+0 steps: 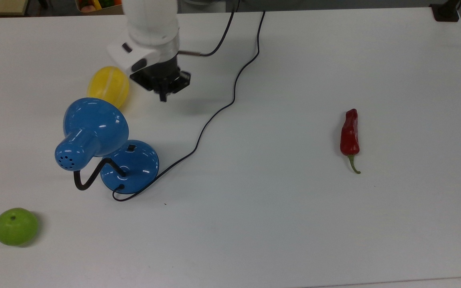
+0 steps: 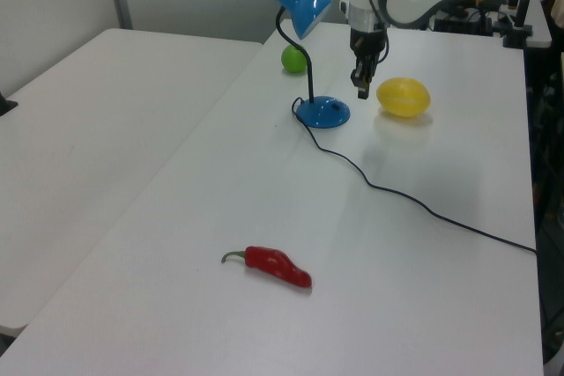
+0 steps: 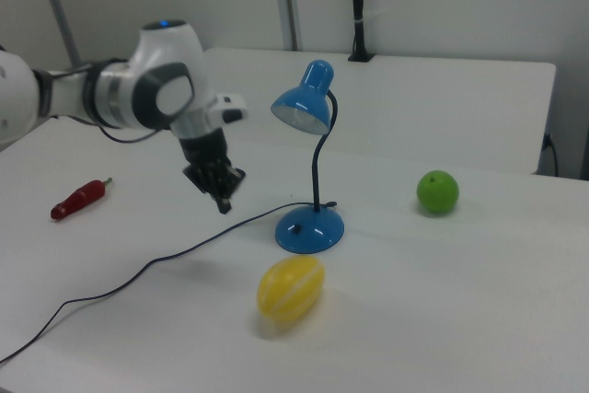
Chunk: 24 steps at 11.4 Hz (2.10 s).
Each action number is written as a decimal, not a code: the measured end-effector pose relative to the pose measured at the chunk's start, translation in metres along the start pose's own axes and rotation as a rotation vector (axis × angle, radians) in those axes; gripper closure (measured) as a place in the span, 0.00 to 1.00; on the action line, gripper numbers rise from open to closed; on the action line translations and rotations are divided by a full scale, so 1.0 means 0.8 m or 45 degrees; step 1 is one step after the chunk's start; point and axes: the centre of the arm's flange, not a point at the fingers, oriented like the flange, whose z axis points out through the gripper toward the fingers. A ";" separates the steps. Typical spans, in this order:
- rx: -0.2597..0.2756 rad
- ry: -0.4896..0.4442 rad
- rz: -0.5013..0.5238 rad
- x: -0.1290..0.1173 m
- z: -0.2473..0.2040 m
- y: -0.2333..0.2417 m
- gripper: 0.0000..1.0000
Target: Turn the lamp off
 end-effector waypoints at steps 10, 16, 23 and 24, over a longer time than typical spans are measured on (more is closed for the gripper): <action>-0.010 -0.051 -0.049 -0.078 -0.205 -0.024 0.99; -0.011 -0.057 -0.013 -0.077 -0.206 -0.004 0.61; -0.011 -0.029 0.040 -0.076 -0.220 0.026 0.00; -0.012 -0.046 0.040 -0.078 -0.219 0.026 0.00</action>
